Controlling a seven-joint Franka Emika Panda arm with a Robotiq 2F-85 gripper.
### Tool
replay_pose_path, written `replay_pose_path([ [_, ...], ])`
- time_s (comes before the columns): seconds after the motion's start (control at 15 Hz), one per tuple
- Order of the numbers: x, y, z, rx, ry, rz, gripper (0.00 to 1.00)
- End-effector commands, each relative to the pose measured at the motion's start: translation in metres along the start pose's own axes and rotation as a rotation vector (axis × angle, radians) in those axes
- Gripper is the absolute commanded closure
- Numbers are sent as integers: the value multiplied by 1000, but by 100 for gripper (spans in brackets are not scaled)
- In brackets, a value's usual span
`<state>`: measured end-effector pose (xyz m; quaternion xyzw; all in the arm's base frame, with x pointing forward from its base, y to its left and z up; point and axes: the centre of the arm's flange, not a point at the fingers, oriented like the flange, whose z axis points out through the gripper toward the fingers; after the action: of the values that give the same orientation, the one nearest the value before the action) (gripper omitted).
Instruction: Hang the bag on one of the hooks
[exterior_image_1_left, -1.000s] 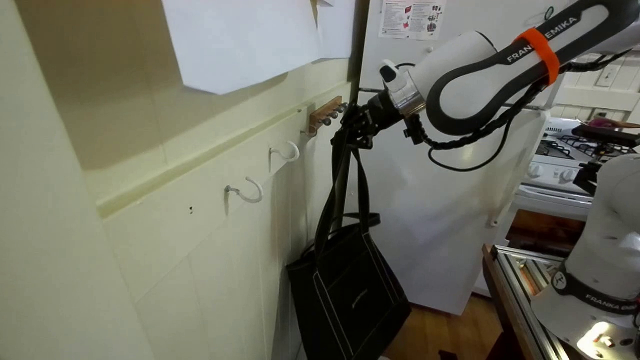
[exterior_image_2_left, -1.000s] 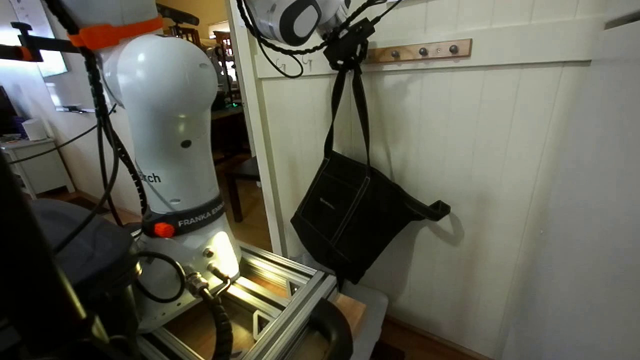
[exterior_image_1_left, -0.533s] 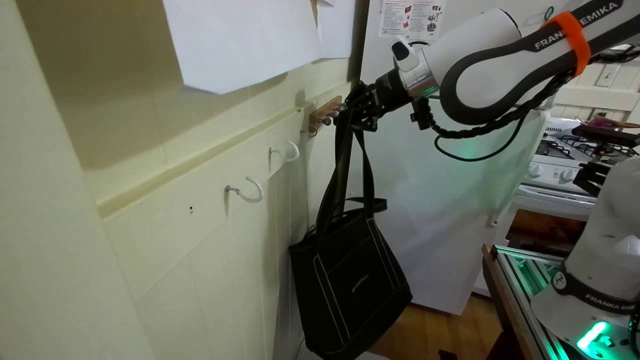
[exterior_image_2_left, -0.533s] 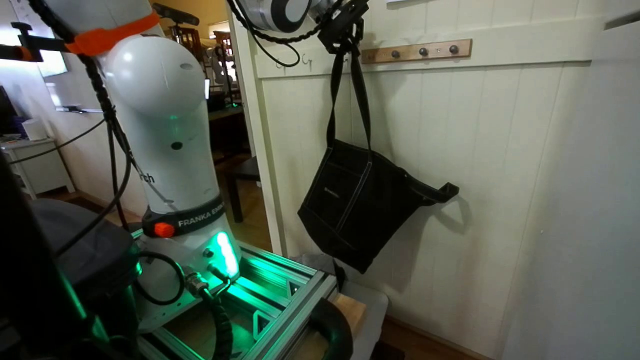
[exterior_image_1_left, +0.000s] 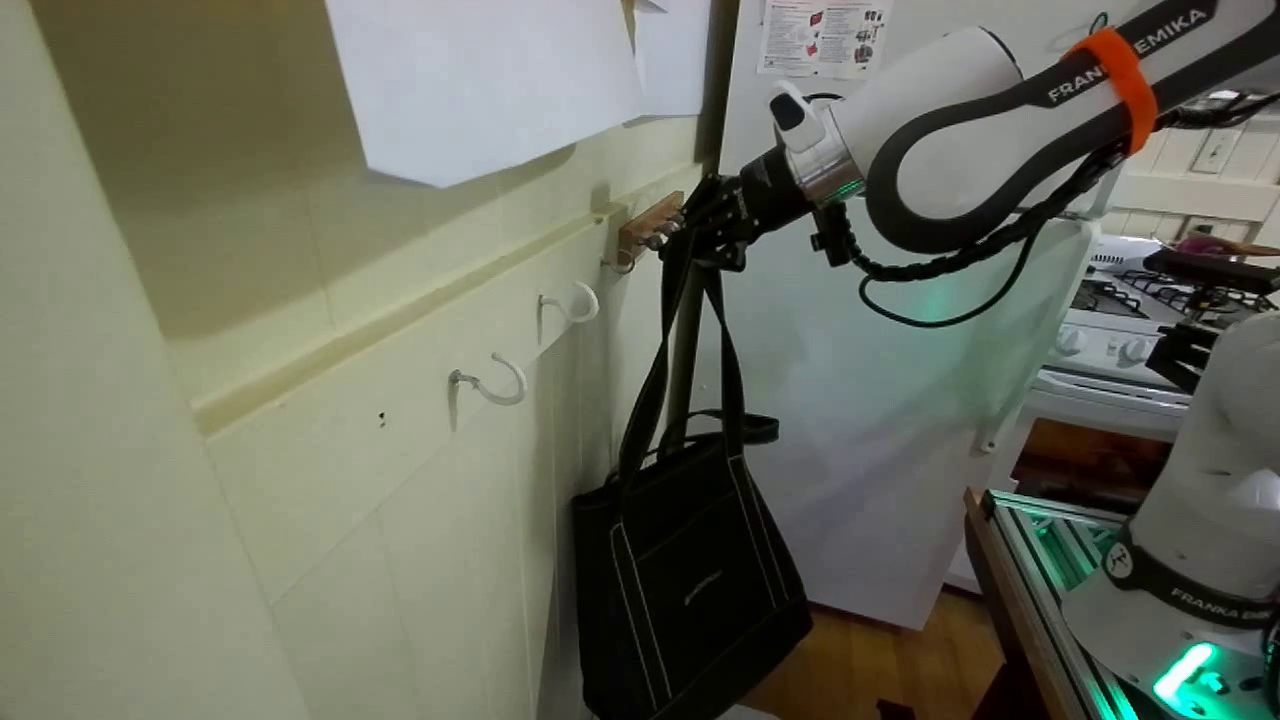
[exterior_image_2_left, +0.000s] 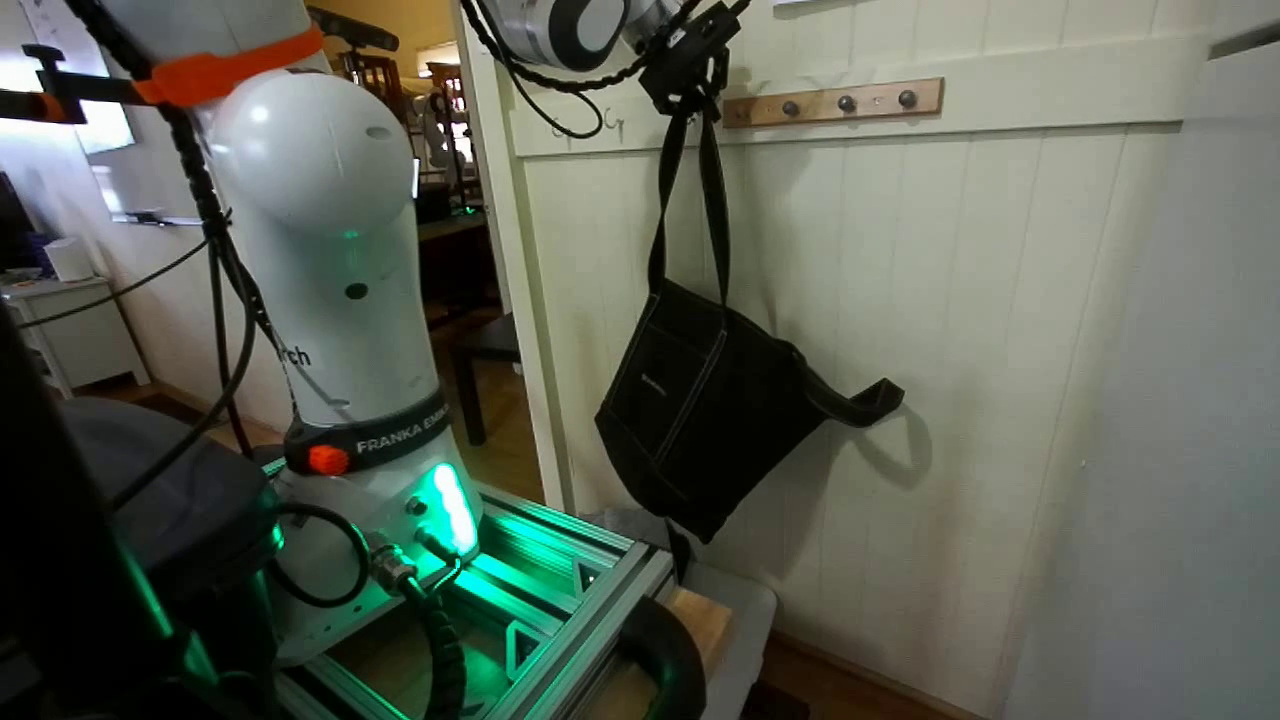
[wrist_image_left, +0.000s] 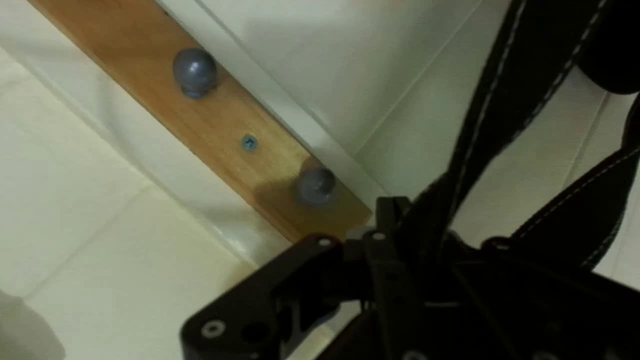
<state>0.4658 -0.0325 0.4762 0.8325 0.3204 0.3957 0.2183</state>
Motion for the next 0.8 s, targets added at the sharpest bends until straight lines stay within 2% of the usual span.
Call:
replay_pose_path([
  [0.0, -2, -2, 2, 5, -4, 0, 95],
  [0.2, -3, -3, 2, 7, -6, 1, 95],
  [0.27, -2, -5, 3, 11, 12, 15, 99],
  [0.73, 0, 12, -7, -12, 38, -1, 99],
])
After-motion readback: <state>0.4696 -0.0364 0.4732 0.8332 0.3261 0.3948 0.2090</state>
